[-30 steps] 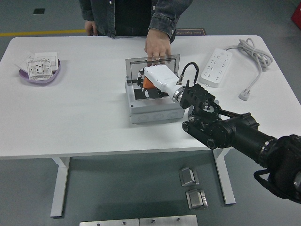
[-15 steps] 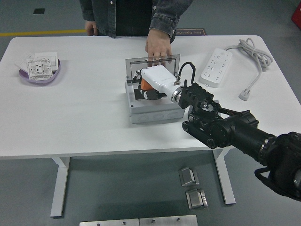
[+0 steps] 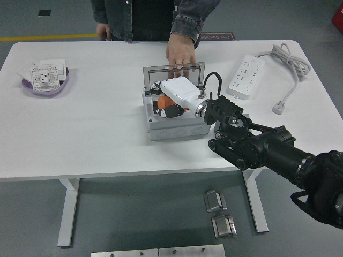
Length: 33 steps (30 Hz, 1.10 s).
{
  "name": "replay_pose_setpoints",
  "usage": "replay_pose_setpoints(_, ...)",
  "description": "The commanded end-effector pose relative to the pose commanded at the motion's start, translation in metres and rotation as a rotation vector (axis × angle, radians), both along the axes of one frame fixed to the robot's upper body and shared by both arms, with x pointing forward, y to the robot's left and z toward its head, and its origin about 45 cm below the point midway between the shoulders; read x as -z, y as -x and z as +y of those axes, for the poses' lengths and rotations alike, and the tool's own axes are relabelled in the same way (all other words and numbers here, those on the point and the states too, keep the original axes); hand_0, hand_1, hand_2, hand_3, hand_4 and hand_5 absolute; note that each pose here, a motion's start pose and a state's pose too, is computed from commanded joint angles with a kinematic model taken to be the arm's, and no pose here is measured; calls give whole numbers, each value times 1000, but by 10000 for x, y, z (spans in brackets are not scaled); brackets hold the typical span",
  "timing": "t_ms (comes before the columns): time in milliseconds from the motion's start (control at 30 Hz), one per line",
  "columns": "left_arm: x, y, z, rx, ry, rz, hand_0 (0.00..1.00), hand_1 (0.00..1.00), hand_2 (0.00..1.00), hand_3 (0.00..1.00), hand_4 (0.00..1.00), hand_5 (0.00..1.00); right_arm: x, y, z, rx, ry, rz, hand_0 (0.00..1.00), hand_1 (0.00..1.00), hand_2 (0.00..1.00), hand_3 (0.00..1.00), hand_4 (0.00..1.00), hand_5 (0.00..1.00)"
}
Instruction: Pick up the cylinder from the cube,place it in the box,flap close box
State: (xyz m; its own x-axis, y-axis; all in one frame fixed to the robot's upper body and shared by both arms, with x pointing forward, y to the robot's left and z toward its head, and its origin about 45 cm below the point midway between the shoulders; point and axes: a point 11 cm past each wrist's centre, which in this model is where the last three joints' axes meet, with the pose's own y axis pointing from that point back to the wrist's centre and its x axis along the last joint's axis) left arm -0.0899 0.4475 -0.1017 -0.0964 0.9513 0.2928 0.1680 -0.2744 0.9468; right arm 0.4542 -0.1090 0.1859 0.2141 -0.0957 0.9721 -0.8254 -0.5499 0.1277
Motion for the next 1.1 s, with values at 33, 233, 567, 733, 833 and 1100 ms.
replay_pose_setpoints(33,1,-1,-2,0,0,0,680,662,579,600,505,18,-3,-2,-4,1,-1,0,434,535,651,778,869,308)
replay_pose_setpoints(233,2,12,-9,1,2,2,680,662,579,600,504,15,-61,-12,-24,7,-22,-11,434,532,647,776,886,320)
replay_pose_setpoints(567,14,68,-59,-11,10,8,679,662,579,599,503,16,-325,21,-144,26,-108,-31,430,527,637,770,891,338)
replay_pose_setpoints(733,14,102,-71,-16,11,14,679,662,579,599,503,16,-602,7,-207,31,-166,-55,430,527,637,770,891,338)
replay_pose_setpoints(833,11,96,-62,-17,9,12,680,662,578,598,503,16,-804,-95,-280,59,-196,-86,426,523,636,769,890,340)
replay_pose_setpoints(1100,0,83,-29,-11,4,13,680,661,579,597,502,13,-1093,-396,-419,144,-235,-123,431,524,637,767,889,349)
